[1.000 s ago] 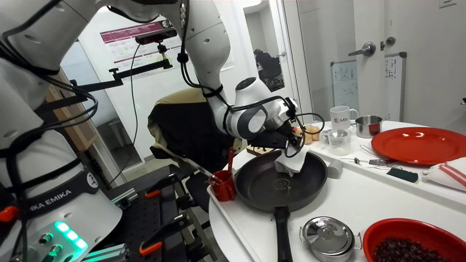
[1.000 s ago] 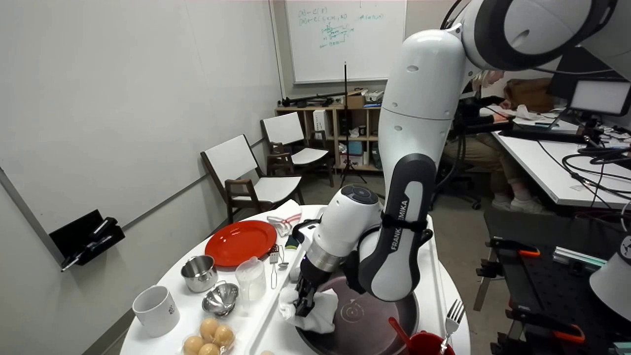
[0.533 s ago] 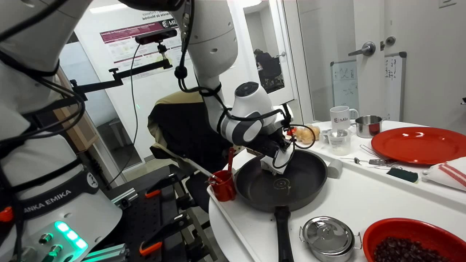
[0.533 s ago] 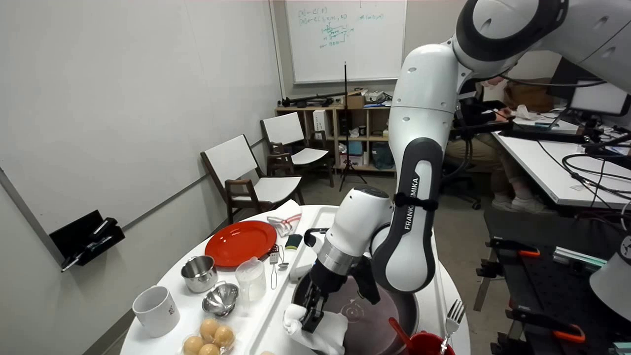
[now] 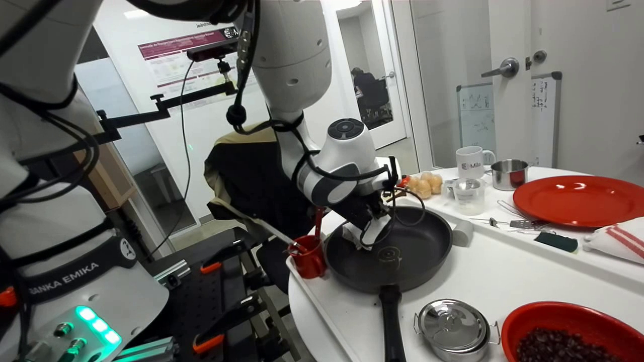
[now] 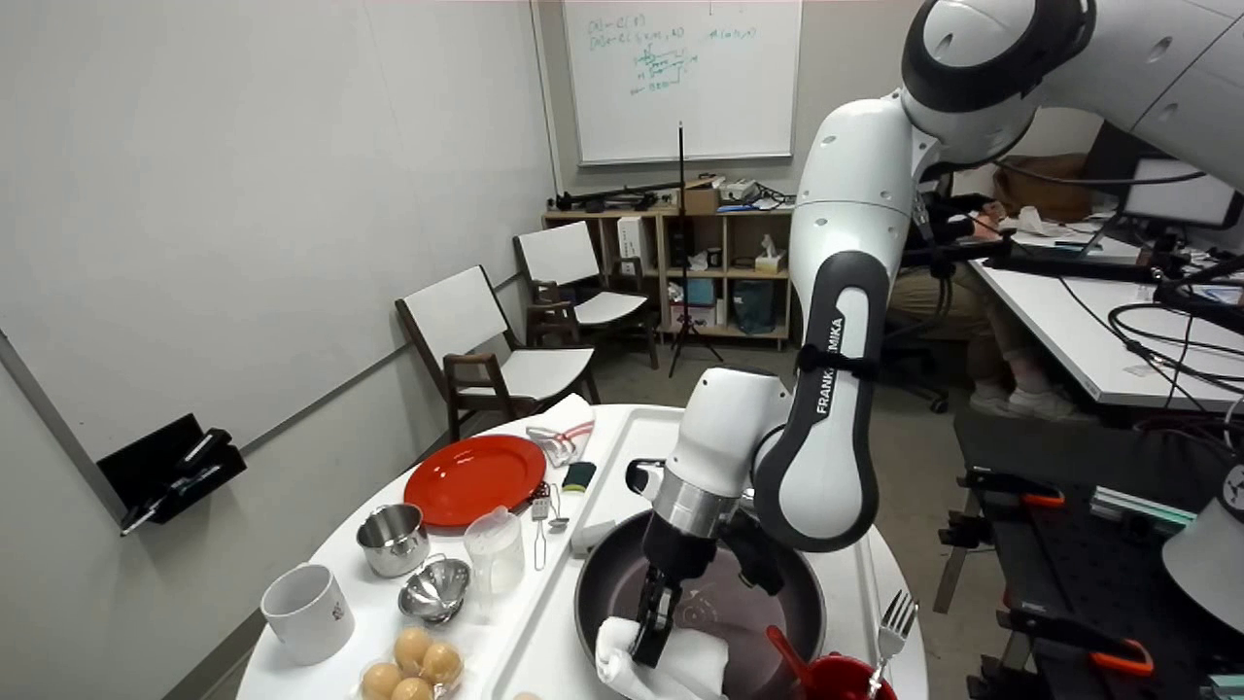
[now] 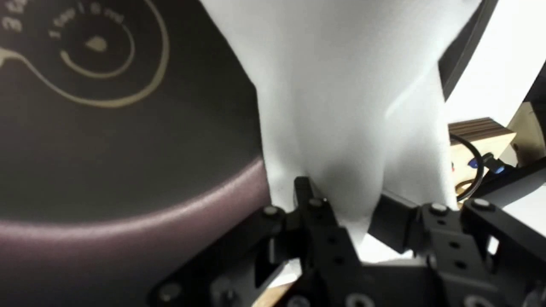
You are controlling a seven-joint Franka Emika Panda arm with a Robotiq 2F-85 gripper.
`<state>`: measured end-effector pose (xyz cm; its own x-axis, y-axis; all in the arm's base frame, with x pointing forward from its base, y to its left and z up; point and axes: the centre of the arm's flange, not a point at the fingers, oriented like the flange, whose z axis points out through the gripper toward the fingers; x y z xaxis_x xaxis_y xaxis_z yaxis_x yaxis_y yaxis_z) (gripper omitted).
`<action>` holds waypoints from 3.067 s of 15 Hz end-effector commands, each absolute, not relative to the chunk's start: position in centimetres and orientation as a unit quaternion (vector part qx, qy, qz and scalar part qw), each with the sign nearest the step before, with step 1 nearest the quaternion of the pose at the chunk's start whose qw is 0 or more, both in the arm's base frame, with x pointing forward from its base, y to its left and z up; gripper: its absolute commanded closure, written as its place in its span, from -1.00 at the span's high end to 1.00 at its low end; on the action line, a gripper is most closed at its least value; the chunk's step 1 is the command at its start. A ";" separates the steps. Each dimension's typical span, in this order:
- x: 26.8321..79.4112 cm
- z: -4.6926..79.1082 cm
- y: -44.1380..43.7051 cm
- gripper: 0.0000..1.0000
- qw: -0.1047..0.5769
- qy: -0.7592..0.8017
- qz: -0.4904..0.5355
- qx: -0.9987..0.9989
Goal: Use the white towel to wipe the pan
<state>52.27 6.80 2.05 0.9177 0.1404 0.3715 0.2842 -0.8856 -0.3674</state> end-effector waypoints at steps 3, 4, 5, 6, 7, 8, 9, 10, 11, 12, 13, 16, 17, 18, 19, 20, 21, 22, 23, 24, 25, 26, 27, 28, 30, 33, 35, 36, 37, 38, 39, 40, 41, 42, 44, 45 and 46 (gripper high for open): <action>50.3 2.5 5.0 -0.92 0.232 -0.104 -0.103 -0.962; 50.1 2.5 4.5 -0.92 0.226 -0.105 -0.090 -0.964; 49.8 2.5 4.0 -0.92 0.220 -0.105 -0.079 -0.967; 49.7 2.5 3.3 -0.92 0.210 -0.106 -0.068 -0.969; 49.6 2.6 2.6 -0.92 0.199 -0.108 -0.058 -0.972; 49.5 2.7 1.9 -0.92 0.188 -0.109 -0.049 -0.975; 49.5 2.8 1.1 -0.92 0.176 -0.107 -0.043 -0.978; 49.5 3.1 0.4 -0.92 0.162 -0.104 -0.037 -0.981; 49.6 3.2 -0.4 -0.92 0.151 -0.104 -0.033 -0.983; 49.7 3.5 -1.0 -0.92 0.137 -0.103 -0.028 -0.985; 49.8 3.7 -1.7 -0.92 0.122 -0.103 -0.026 -0.987; 50.3 4.5 -3.1 -0.92 0.080 -0.106 -0.030 -0.991; 50.4 4.7 -3.4 -0.92 0.066 -0.107 -0.039 -0.991; 50.7 5.0 -3.5 -0.92 0.059 -0.111 -0.047 -0.991; 50.9 5.1 -3.4 -0.92 0.053 -0.115 -0.055 -0.990; 51.2 5.4 -3.2 -0.92 0.050 -0.116 -0.065 -0.990; 51.4 5.8 -3.0 -0.92 0.049 -0.117 -0.076 -0.989; 51.7 6.5 -2.9 -0.92 0.048 -0.117 -0.090 -0.988; 52.1 7.0 -2.8 -0.92 0.045 -0.118 -0.103 -0.987; 52.4 7.7 -3.0 -0.92 0.041 -0.117 -0.118 -0.985; 52.8 8.2 -3.2 -0.92 0.038 -0.115 -0.130 -0.984; 53.2 8.8 -3.8 -0.92 0.031 -0.111 -0.141 -0.983; 53.4 9.4 -4.4 -0.92 0.024 -0.107 -0.152 -0.982; 53.7 9.9 -5.1 -0.92 0.017 -0.102 -0.161 -0.982; 54.0 10.8 -6.8 -0.92 0.001 -0.090 -0.175 -0.980; 54.5 11.5 -9.7 -0.92 -0.018 -0.066 -0.191 -0.979; 54.6 11.6 -11.5 -0.92 -0.029 -0.047 -0.195 -0.979; 54.6 11.6 -12.2 -0.92 -0.032 -0.036 -0.196 -0.979; 54.6 11.4 -12.8 -0.92 -0.034 -0.028 -0.196 -0.980; 54.4 11.4 -13.3 -0.92 -0.037 -0.019 -0.194 -0.980; 54.2 11.3 -13.7 -0.92 -0.039 -0.011 -0.192 -0.981; 54.0 11.2 -14.1 -0.92 -0.043 -0.005 -0.190 -0.981; 53.8 11.1 -14.5 -0.92 -0.046 -0.001 -0.188 -0.981; 53.6 11.1 -14.9 -0.92 -0.049 0.004 -0.186 -0.981; 52.9 11.2 -15.4 -0.92 -0.052 0.015 -0.184 -0.981; 52.6 11.4 -15.5 -0.92 -0.054 0.018 -0.183 -0.982; 52.3 11.4 -15.7 -0.92 -0.055 0.022 -0.182 -0.981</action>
<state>53.29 -15.97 10.76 0.9372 0.0111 0.3485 -0.0231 -0.9953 0.0938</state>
